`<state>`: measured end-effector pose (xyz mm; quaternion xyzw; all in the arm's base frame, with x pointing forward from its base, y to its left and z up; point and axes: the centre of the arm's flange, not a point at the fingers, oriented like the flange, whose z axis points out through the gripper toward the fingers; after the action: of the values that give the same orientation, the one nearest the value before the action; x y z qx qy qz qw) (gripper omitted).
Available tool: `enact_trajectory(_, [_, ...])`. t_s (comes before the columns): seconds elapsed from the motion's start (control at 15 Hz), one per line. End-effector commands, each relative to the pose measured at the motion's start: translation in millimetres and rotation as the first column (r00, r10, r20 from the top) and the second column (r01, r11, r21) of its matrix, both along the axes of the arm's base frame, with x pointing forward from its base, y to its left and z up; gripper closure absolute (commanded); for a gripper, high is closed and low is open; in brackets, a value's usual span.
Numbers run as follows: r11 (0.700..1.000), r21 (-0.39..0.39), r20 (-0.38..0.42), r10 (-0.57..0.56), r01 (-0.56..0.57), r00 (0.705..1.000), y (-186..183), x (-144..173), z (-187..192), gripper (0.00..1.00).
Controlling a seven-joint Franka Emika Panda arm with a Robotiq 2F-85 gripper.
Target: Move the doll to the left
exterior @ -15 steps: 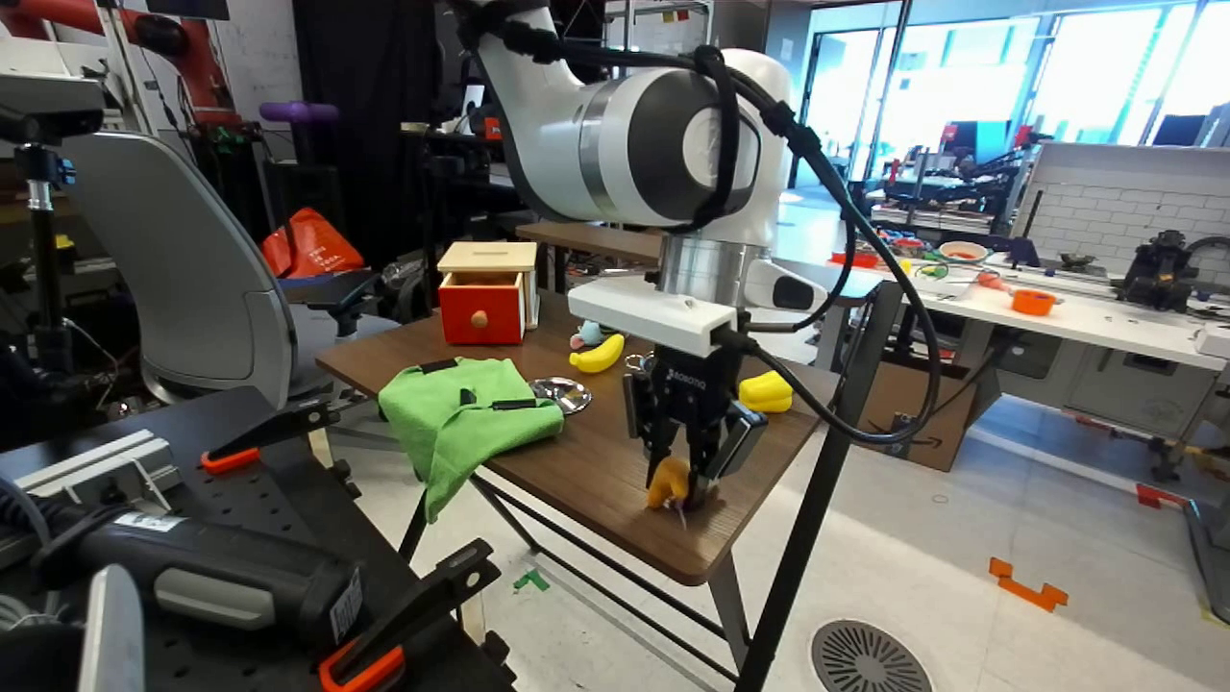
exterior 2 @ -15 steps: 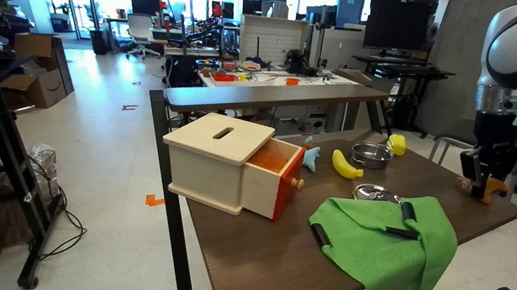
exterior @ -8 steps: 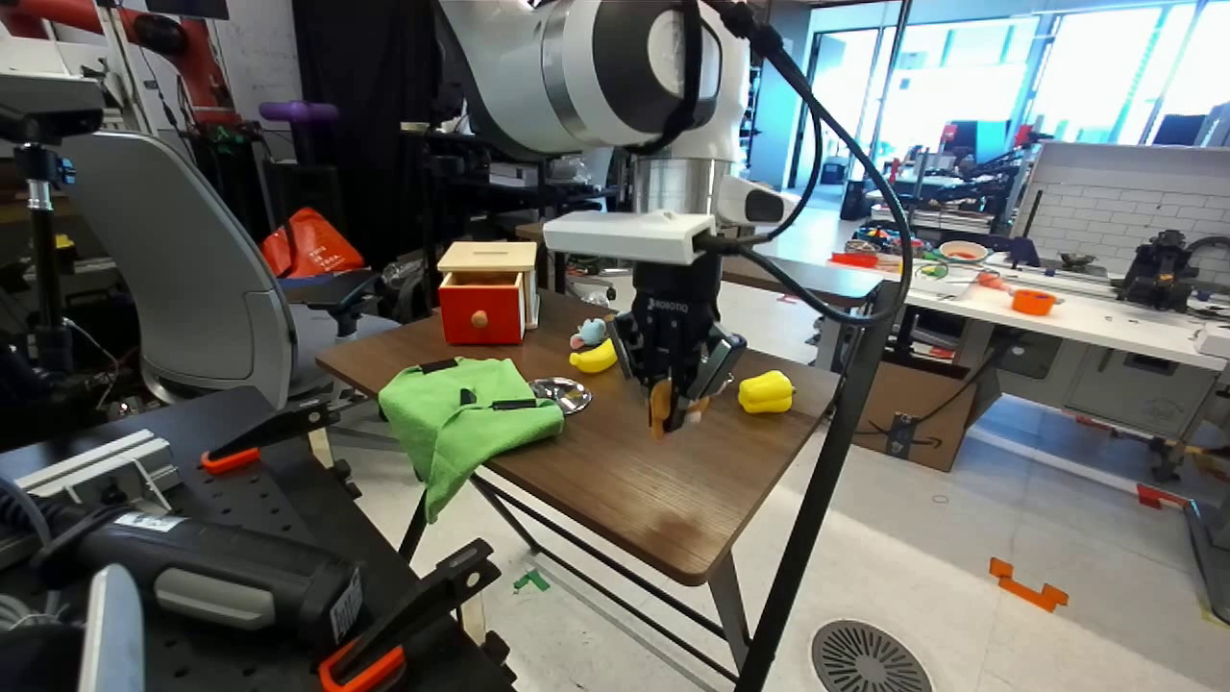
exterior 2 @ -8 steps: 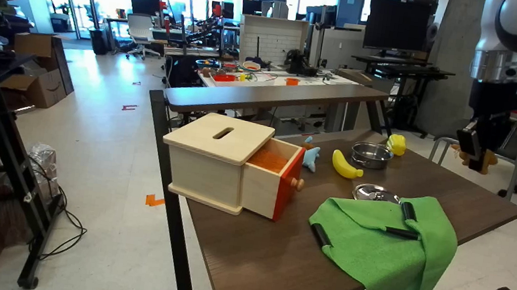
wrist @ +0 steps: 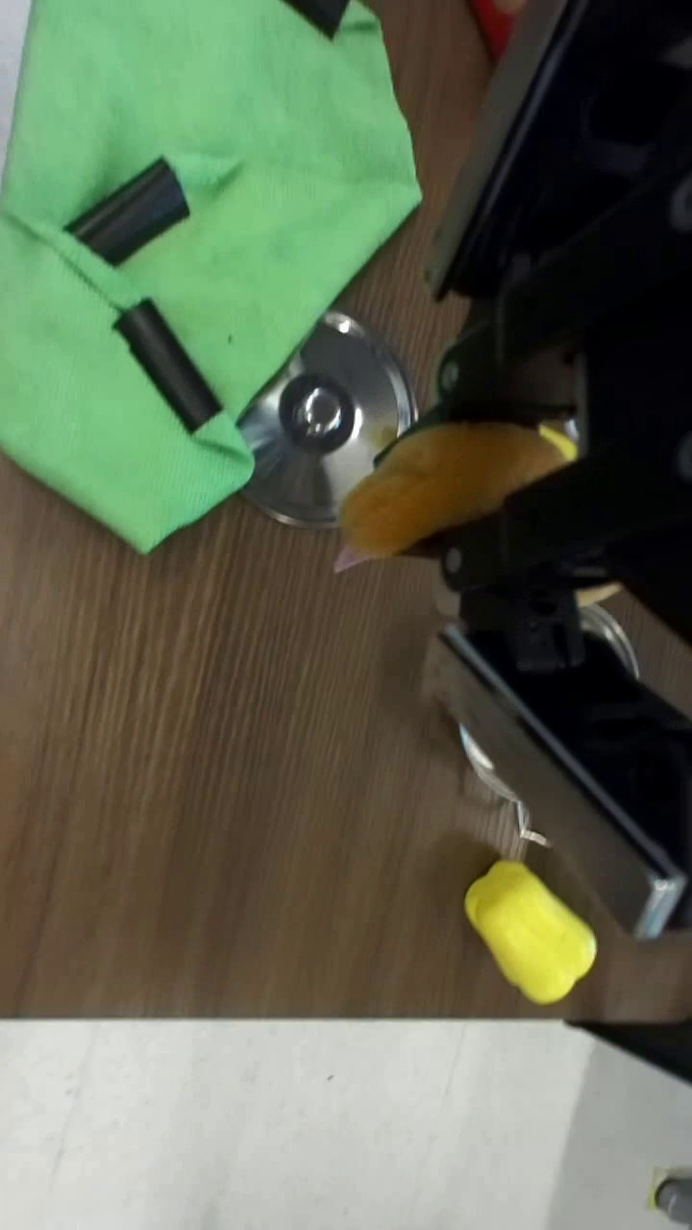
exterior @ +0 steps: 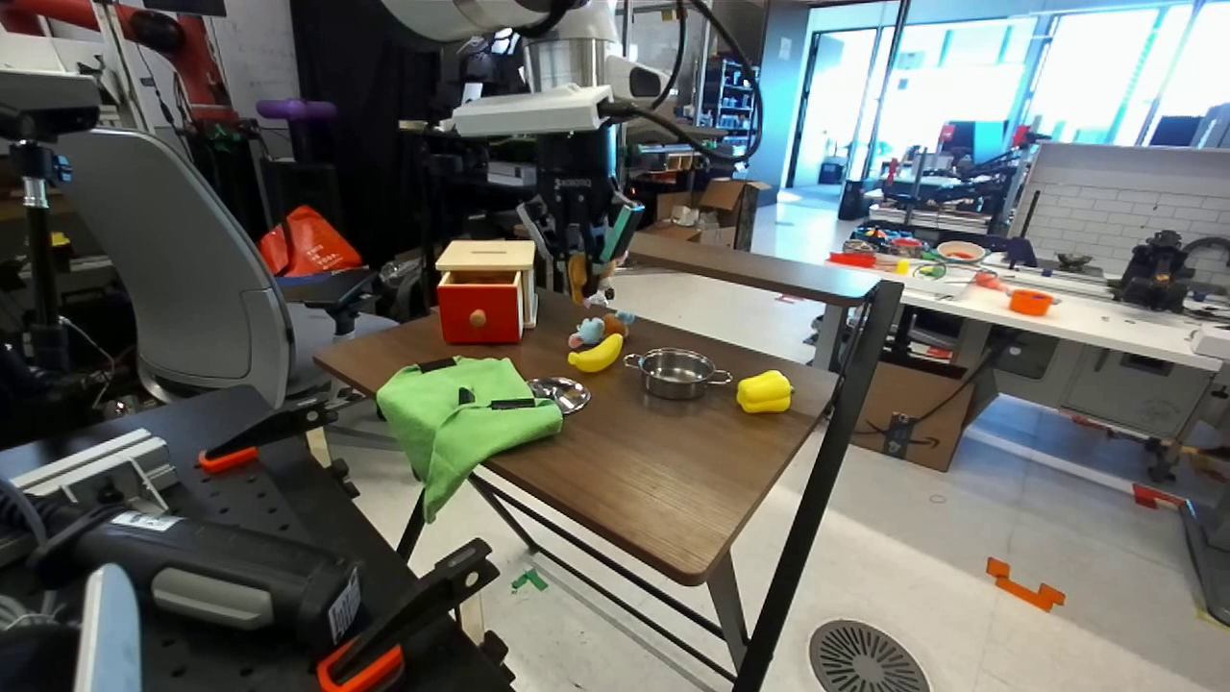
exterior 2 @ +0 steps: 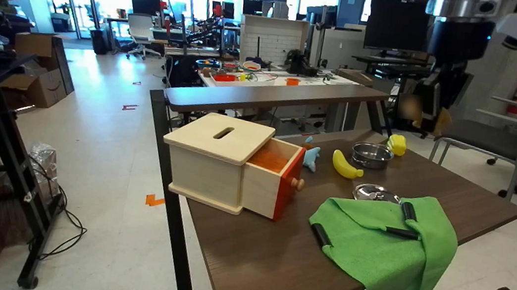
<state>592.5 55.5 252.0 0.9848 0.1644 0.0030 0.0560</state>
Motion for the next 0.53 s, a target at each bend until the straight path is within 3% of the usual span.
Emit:
enact_trajectory(0.0, [0.985, 0.002, 0.009, 0.17, -0.17, 0.985, 50.1, 2.5, -6.0, 0.96])
enact_trajectory(0.47, [0.903, -0.031, -0.08, 0.426, -0.429, 0.901, 145.5, 4.4, -54.0, 0.96])
